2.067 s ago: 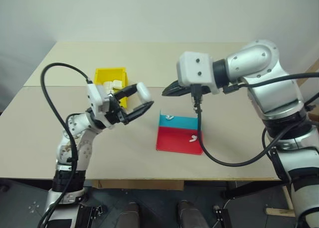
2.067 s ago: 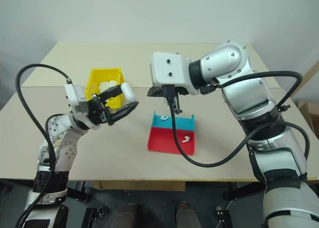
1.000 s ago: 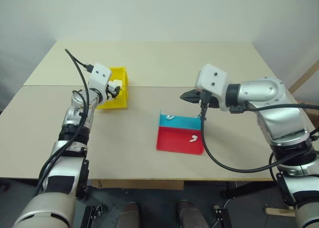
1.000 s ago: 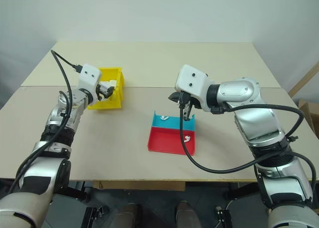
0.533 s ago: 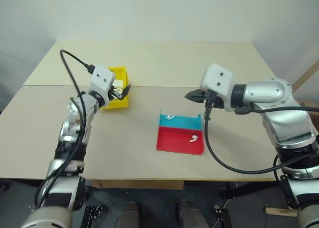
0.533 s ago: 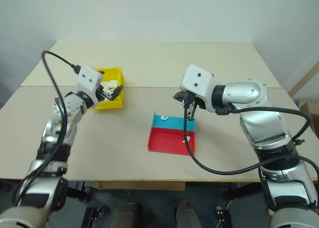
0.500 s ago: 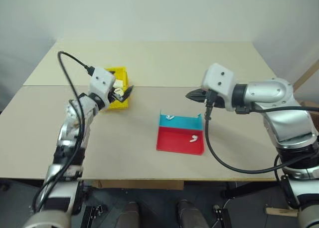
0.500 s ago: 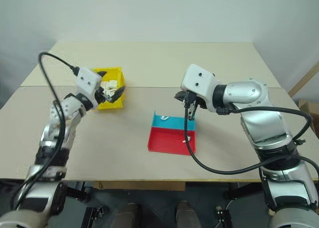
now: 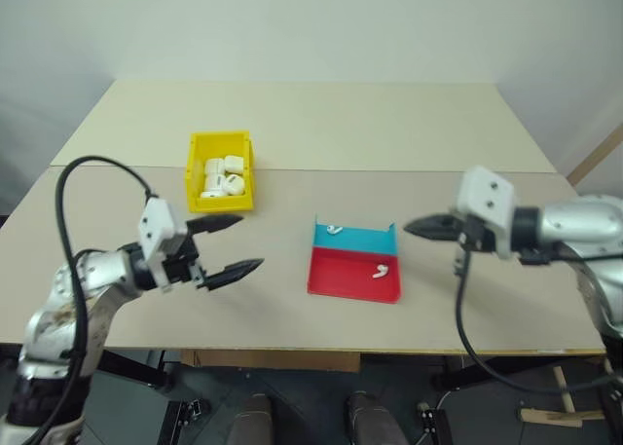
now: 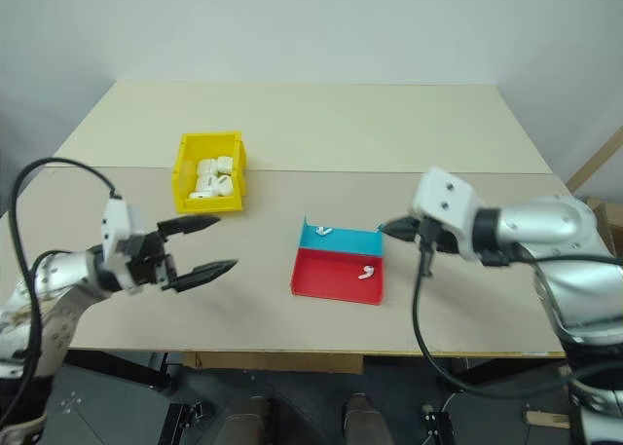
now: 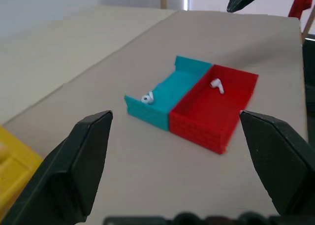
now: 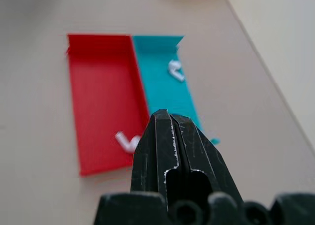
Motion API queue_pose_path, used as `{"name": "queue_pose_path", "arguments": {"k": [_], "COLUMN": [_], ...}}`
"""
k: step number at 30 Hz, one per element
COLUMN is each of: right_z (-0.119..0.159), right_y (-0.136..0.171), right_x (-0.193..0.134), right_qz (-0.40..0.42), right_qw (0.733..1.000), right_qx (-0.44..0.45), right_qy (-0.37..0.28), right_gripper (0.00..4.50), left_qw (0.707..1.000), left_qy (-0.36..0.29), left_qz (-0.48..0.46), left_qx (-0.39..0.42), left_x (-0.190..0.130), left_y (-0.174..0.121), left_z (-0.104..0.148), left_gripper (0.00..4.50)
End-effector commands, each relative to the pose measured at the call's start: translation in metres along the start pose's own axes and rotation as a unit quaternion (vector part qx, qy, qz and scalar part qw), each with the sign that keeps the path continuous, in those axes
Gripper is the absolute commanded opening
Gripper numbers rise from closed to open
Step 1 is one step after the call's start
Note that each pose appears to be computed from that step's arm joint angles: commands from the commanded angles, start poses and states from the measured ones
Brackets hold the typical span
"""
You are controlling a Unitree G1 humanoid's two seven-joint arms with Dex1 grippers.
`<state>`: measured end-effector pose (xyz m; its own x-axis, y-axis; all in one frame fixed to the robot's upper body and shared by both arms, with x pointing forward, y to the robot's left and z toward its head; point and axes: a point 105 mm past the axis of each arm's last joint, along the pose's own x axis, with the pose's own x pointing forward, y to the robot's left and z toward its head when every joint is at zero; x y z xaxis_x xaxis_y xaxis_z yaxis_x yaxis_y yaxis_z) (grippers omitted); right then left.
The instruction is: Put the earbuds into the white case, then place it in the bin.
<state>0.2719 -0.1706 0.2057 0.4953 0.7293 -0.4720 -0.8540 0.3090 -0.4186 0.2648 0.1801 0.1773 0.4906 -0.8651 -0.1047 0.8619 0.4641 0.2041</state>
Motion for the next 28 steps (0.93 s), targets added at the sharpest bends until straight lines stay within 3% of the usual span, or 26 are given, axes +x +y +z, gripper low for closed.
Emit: {"name": "queue_pose_path", "arguments": {"k": [1, 6, 11, 28], "right_z": [0.016, 0.001, -0.011, -0.009], "right_y": [0.012, 0.029, 0.037, 0.036], "right_x": [-0.020, -0.035, -0.036, -0.026], "right_qz": [0.015, 0.038, 0.039, 0.049], "right_qw": [0.999, 0.999, 0.999, 0.998], "right_qx": [-0.036, -0.020, -0.014, -0.025], "right_qy": [-0.023, -0.009, 0.007, -0.011], "right_gripper": [0.00, 0.00, 0.00, 0.00], "left_qw": [1.000, 1.000, 1.000, 1.000], "left_qy": [-0.003, 0.020, 0.009, 0.022], "left_qz": [-0.019, -0.012, -0.018, -0.017], "left_qx": [0.007, 0.002, 0.000, 0.005], "left_x": [-0.016, -0.031, -0.030, -0.034], "left_y": [-0.010, -0.014, -0.018, -0.023], "left_z": [0.007, -0.005, 0.000, 0.003], "left_gripper": [4.47, 4.47, 4.47, 4.47]}}
